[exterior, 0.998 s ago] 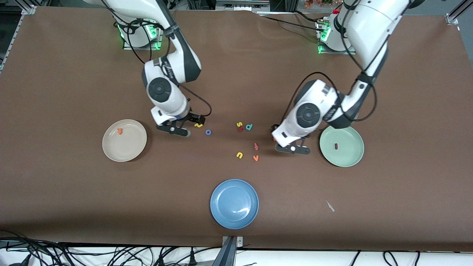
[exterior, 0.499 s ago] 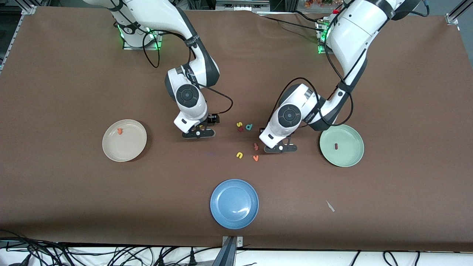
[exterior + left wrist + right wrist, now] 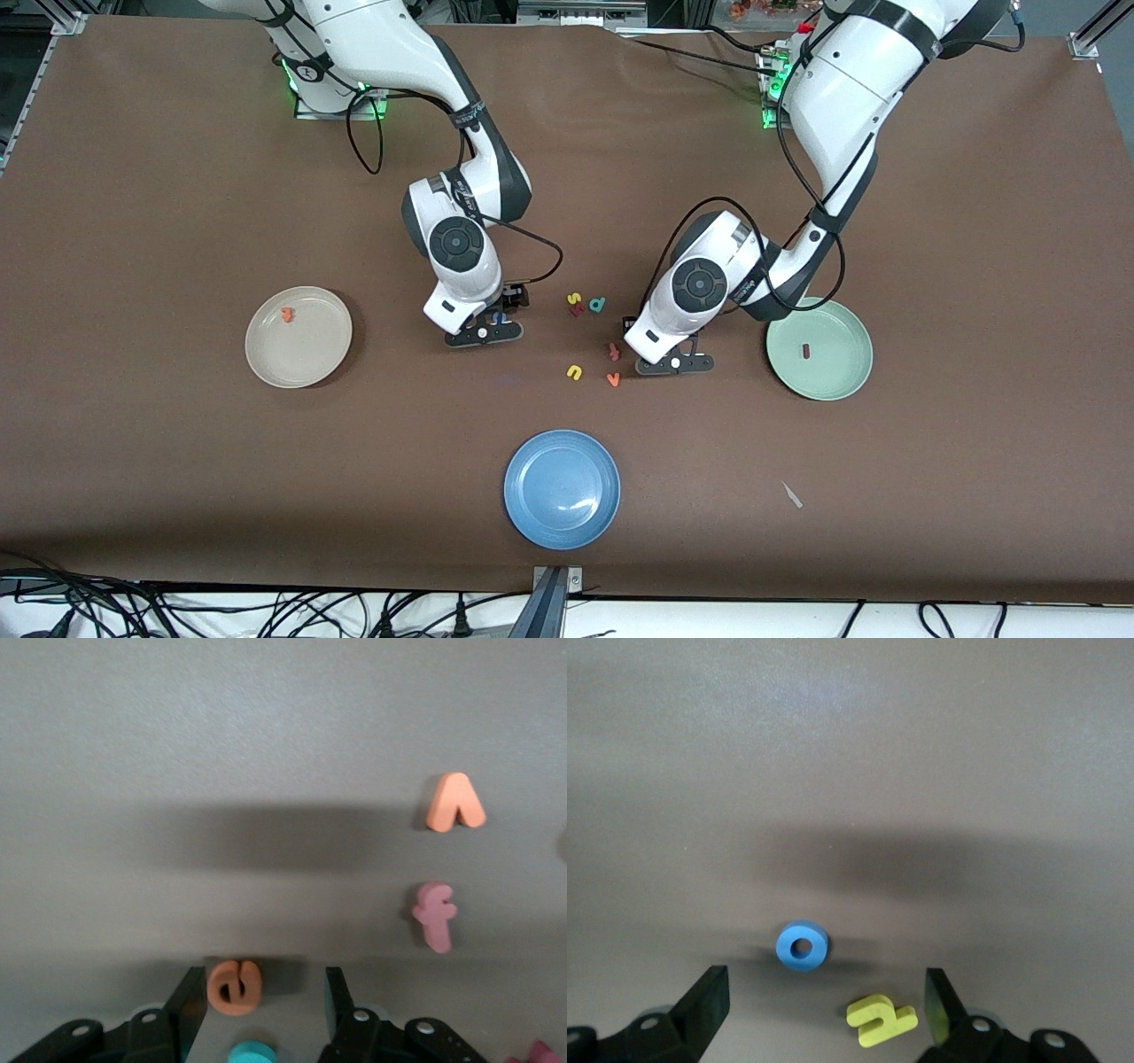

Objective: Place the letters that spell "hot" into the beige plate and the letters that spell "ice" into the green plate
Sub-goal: 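Reach orange e with the left gripper while the right gripper grasps blue o, then place orange e on the green plate with the left gripper while right lifts o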

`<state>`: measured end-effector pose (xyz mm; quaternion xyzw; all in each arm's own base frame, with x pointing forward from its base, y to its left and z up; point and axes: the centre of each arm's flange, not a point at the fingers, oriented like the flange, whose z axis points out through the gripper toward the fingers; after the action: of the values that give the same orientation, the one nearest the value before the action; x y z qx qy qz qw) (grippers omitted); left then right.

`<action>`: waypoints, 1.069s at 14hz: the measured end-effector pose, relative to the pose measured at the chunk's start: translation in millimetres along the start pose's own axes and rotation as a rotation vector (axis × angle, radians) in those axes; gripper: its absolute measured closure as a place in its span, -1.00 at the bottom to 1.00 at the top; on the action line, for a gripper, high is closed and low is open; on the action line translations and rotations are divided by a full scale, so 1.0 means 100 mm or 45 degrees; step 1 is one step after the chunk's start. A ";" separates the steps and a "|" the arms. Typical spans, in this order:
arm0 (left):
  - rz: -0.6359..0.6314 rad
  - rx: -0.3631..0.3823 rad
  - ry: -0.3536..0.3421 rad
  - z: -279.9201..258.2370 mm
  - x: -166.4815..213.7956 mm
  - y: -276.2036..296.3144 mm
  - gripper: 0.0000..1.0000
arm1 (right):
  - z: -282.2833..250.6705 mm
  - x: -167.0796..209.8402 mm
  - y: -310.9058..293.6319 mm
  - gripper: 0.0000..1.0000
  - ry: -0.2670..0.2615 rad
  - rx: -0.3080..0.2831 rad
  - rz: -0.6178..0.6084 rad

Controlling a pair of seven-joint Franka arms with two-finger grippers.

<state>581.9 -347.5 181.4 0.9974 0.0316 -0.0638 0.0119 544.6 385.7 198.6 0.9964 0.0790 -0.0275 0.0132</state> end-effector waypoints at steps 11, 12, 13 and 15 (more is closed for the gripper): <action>0.014 0.029 -0.022 0.08 -0.03 -0.02 0.50 | 0.19 0.03 -0.09 -0.76 0.039 0.062 0.041; 0.008 0.042 -0.036 0.07 -0.02 -0.05 0.50 | 0.18 0.03 -0.10 -0.76 0.037 0.070 0.047; 0.001 0.062 -0.054 0.01 0.01 -0.09 0.50 | 0.18 0.03 -0.10 -0.68 0.038 0.075 0.050; 0.012 0.097 -0.075 -0.23 0.13 -0.28 0.50 | 0.18 0.03 -0.11 -0.57 0.038 0.076 0.051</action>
<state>596.4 -318.0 202.3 0.9949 0.0241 -0.0944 -0.0247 545.0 396.0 180.7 0.9980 0.0585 -0.0145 -0.0172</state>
